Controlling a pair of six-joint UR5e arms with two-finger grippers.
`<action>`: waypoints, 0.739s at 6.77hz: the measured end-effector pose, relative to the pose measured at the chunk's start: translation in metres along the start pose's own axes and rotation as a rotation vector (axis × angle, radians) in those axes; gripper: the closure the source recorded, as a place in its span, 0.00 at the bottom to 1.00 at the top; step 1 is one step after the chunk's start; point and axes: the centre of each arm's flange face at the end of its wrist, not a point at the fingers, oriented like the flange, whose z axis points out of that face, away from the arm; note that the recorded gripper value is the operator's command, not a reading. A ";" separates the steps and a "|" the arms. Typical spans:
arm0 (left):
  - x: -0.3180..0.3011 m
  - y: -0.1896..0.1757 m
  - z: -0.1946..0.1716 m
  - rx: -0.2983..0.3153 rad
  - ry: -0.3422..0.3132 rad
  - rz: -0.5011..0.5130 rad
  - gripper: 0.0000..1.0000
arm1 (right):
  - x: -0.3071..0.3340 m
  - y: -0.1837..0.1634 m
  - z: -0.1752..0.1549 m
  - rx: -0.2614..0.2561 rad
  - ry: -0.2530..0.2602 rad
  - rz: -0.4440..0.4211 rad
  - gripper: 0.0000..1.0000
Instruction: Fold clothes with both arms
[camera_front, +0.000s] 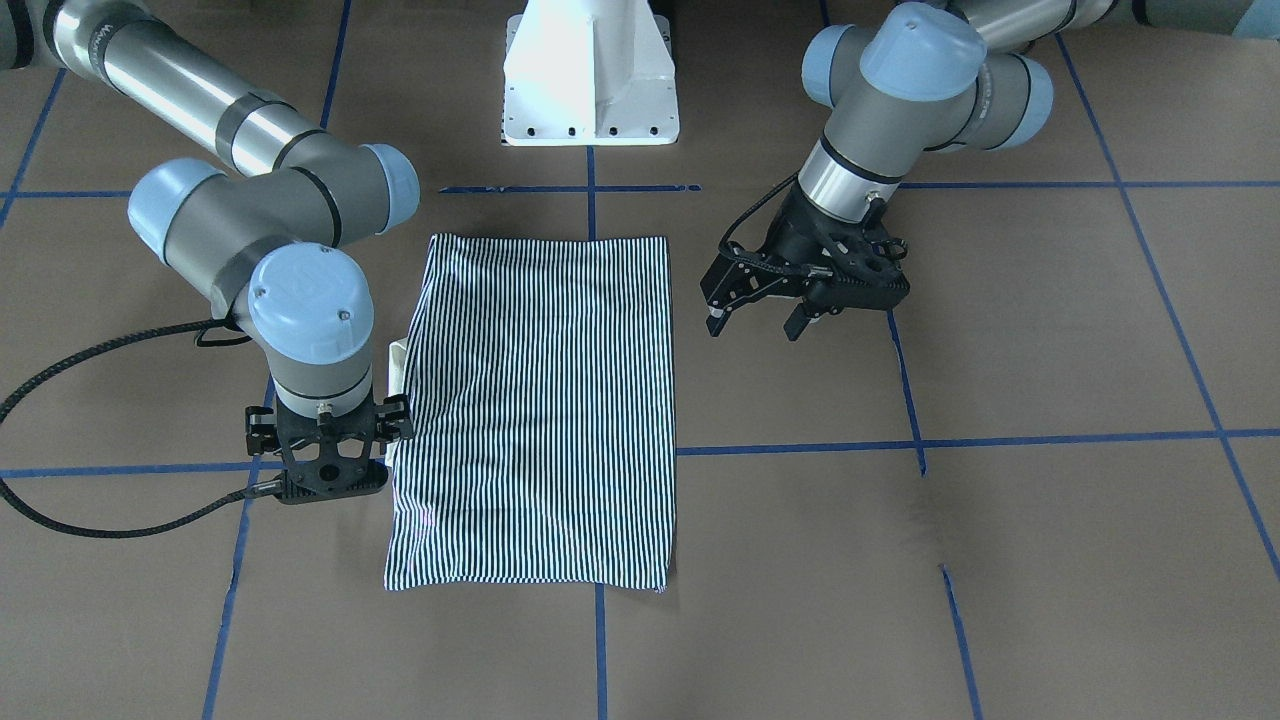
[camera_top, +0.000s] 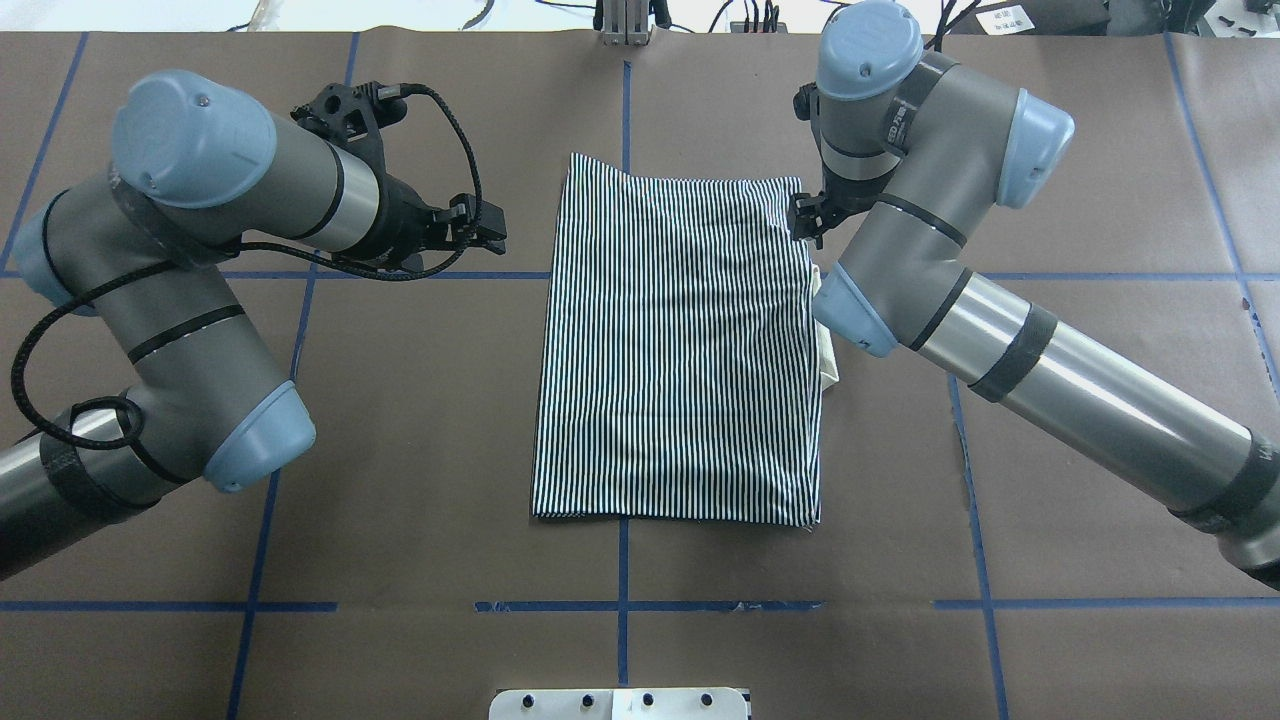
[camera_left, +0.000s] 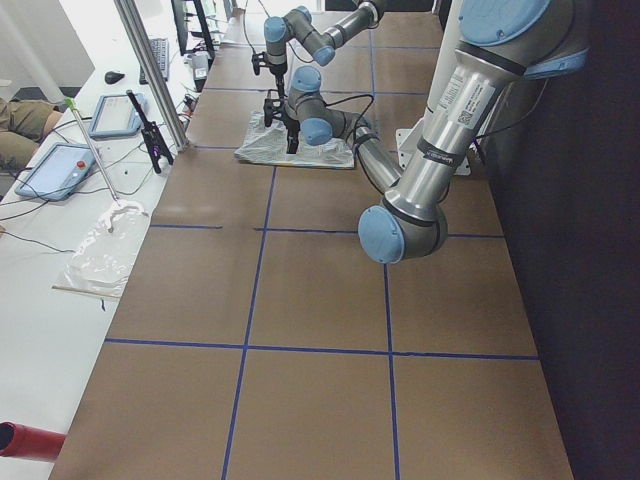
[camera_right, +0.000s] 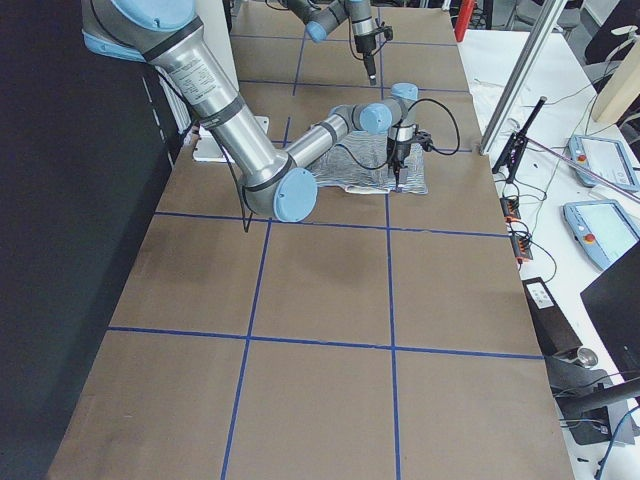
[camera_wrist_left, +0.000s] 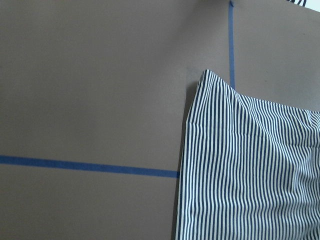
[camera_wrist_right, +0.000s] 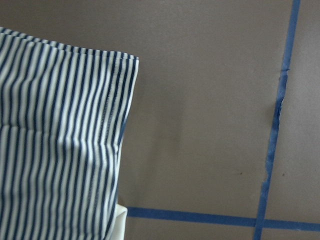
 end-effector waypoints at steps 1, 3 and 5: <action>-0.003 0.024 -0.001 -0.037 0.003 -0.100 0.00 | 0.002 0.017 -0.022 0.003 -0.057 -0.002 0.00; 0.008 0.119 0.032 -0.054 -0.063 -0.296 0.00 | 0.016 0.060 -0.049 -0.011 -0.163 0.032 0.00; 0.032 0.203 0.072 -0.027 -0.176 -0.401 0.00 | 0.017 0.077 -0.065 -0.014 -0.209 0.097 0.00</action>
